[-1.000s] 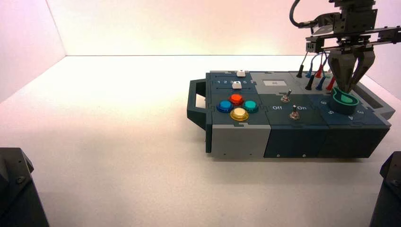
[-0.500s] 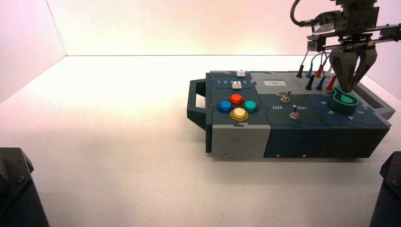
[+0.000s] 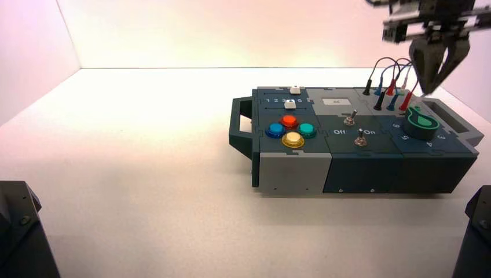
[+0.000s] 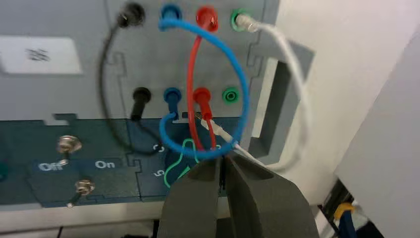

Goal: Turn the knob to position 1.

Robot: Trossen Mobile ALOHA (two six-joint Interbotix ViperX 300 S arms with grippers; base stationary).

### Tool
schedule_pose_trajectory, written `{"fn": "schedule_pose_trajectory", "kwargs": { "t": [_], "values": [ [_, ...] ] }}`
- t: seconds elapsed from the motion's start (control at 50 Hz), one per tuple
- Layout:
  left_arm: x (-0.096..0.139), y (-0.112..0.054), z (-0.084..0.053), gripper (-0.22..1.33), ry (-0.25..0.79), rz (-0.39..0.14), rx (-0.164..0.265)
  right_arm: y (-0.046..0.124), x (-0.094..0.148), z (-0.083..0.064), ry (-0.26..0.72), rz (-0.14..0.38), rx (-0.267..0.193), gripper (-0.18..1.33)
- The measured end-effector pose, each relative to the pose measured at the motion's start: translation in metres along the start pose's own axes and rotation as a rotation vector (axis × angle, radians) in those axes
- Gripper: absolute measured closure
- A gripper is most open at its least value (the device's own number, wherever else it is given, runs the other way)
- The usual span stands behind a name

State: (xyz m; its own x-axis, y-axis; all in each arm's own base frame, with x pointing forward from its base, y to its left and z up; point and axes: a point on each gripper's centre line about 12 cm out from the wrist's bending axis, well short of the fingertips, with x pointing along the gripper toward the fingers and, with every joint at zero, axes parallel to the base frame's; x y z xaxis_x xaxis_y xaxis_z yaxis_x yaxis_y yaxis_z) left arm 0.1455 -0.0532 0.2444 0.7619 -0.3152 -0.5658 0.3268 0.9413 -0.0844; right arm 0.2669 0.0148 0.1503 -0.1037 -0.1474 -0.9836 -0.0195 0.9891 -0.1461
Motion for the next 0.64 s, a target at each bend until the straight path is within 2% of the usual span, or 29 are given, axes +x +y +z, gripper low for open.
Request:
{"fn": "schedule_pose_trajectory", "kwargs": {
  "t": [0.12,0.38,0.64],
  "values": [
    [-0.002,0.000,0.001,1.27,-0.009,0.000,0.001,-0.002,-0.011,-0.005,-0.050,0.006,0.000,1.29],
    [-0.002,0.000,0.001,1.27,-0.014,0.000,0.001,-0.004,-0.024,-0.033,-0.095,0.032,-0.026,1.29],
    [-0.002,0.000,0.002,1.27,-0.020,0.000,0.000,-0.001,-0.036,-0.053,-0.152,0.093,-0.035,1.29]
  ]
}}
